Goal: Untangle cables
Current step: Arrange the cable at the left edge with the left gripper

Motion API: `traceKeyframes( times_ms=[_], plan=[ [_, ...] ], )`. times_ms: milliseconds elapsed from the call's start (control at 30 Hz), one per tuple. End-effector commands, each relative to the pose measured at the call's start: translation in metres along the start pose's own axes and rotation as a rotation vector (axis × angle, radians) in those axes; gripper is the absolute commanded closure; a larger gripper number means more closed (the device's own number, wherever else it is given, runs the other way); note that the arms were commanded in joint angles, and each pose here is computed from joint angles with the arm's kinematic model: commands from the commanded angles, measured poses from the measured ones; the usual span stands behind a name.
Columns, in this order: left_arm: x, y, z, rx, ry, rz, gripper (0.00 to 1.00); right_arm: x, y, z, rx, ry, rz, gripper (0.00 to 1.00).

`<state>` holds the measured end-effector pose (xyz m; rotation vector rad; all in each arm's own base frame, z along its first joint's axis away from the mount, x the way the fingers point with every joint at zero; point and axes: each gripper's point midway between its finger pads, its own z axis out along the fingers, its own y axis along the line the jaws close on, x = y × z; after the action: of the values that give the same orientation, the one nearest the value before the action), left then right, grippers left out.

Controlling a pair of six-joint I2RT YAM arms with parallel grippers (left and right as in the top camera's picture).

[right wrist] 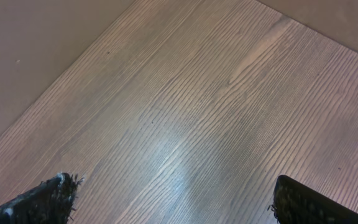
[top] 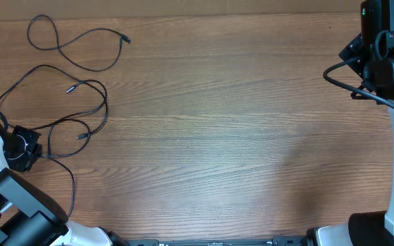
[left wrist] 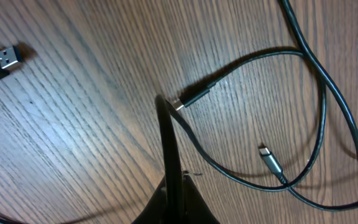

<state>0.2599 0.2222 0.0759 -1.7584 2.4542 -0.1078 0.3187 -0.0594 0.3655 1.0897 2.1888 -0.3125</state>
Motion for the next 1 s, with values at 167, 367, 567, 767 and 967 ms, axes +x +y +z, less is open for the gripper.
traceKeyframes(
  times_ms=[167, 367, 567, 767, 967],
  plan=[
    [-0.035, 0.058, -0.006, -0.164, -0.122, -0.096, 0.96, 0.0, -0.001, 0.0, 0.005, -0.004, -0.012, 0.0],
    [-0.061, 0.093, -0.014, -0.248, -0.231, -0.24, 0.92, 0.0, -0.001, 0.0, 0.005, -0.004, -0.012, 0.0],
    [-0.069, 0.091, -0.014, -0.192, -0.263, -0.364, 0.38, 0.0, -0.001, 0.0, 0.005, -0.004, -0.011, 0.0],
    [-0.058, 0.066, -0.008, -0.062, -0.175, -0.326, 0.0, 0.0, -0.001, 0.0, 0.005, -0.004, -0.012, 0.0],
    [-0.023, 0.065, -0.005, -0.073, -0.029, -0.299, 0.0, 0.0, -0.001, 0.0, 0.005, -0.004, -0.012, 0.0]
  ],
)
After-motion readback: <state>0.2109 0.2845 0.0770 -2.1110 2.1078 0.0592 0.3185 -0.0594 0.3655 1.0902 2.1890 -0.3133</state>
